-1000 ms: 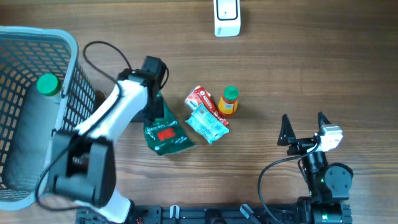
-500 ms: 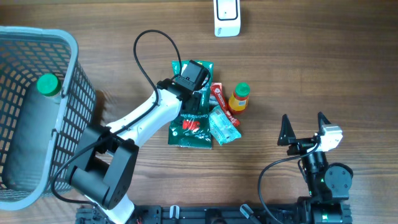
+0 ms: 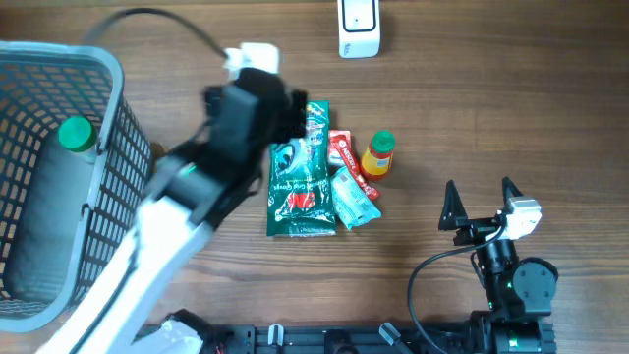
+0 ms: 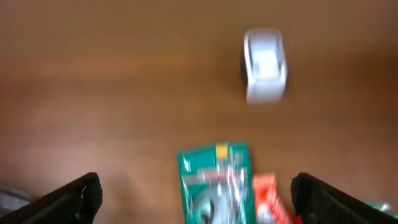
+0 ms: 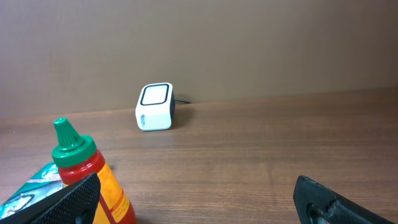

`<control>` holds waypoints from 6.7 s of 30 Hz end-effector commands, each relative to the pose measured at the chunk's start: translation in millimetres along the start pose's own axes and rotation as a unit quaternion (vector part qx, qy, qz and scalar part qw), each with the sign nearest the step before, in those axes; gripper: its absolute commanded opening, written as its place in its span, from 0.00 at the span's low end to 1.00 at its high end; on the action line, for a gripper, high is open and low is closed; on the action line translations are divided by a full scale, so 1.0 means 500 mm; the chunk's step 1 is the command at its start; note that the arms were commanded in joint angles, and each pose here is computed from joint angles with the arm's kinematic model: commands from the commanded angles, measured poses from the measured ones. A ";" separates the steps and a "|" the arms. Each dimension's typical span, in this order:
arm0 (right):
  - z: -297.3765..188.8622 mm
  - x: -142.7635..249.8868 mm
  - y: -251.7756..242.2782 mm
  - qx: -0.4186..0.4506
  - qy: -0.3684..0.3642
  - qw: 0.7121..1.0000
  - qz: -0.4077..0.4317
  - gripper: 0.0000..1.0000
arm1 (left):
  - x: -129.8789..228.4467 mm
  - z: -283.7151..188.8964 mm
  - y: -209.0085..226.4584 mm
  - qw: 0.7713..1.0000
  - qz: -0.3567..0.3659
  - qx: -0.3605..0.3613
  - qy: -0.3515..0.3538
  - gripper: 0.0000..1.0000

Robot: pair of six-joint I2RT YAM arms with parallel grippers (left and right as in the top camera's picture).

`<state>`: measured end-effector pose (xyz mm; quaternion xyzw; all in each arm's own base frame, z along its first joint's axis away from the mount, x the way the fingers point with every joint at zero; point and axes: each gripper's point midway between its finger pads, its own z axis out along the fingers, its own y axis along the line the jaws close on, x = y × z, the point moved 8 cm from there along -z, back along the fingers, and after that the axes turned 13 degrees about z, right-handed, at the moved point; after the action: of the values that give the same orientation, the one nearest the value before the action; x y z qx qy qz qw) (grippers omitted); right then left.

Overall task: Scan the item barcode
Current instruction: 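Lay the gloves pack on the table left of the wipes, then grasp the green-capped bottle in the basket with the left gripper, then carry the green-capped bottle right and set it upright on the table, then release the bottle and retract the left arm toward rest, then reach the right gripper down and grasp the green-capped bottle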

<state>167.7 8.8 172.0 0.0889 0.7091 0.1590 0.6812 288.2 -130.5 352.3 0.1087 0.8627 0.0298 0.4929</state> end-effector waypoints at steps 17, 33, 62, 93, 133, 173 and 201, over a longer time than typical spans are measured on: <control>-0.001 -0.002 0.003 -0.008 -0.003 1.000 -0.010 1.00 | 0.110 -0.145 0.596 0.832 -0.300 -0.466 -0.013 1.00; -0.001 -0.002 0.003 -0.008 -0.003 1.000 -0.010 1.00 | 0.290 0.167 0.624 0.969 -0.013 -0.103 0.223 1.00; -0.001 -0.002 0.003 -0.008 -0.003 1.000 -0.010 1.00 | 0.432 0.320 0.676 0.970 -0.024 -0.059 0.234 0.58; -0.001 -0.002 0.003 -0.008 -0.003 1.000 -0.010 1.00 | -0.100 -0.086 -0.046 0.909 0.184 0.313 -0.203 0.50; -0.001 -0.002 0.003 -0.008 -0.003 1.000 -0.010 1.00 | 0.261 0.191 -0.577 0.853 0.334 0.398 0.046 1.00; -0.001 -0.002 0.003 -0.008 -0.003 1.000 -0.010 1.00 | -0.229 -0.059 0.073 0.860 0.375 -0.254 -0.233 1.00; -0.029 0.024 0.096 -0.196 0.197 0.848 0.451 1.00 | 0.110 -0.556 0.114 0.861 0.217 0.068 -0.455 1.00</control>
<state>154.2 48.2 176.5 0.2719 0.6508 0.5784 0.4099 32.9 -45.4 468.4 0.3180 0.4976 0.0610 0.8047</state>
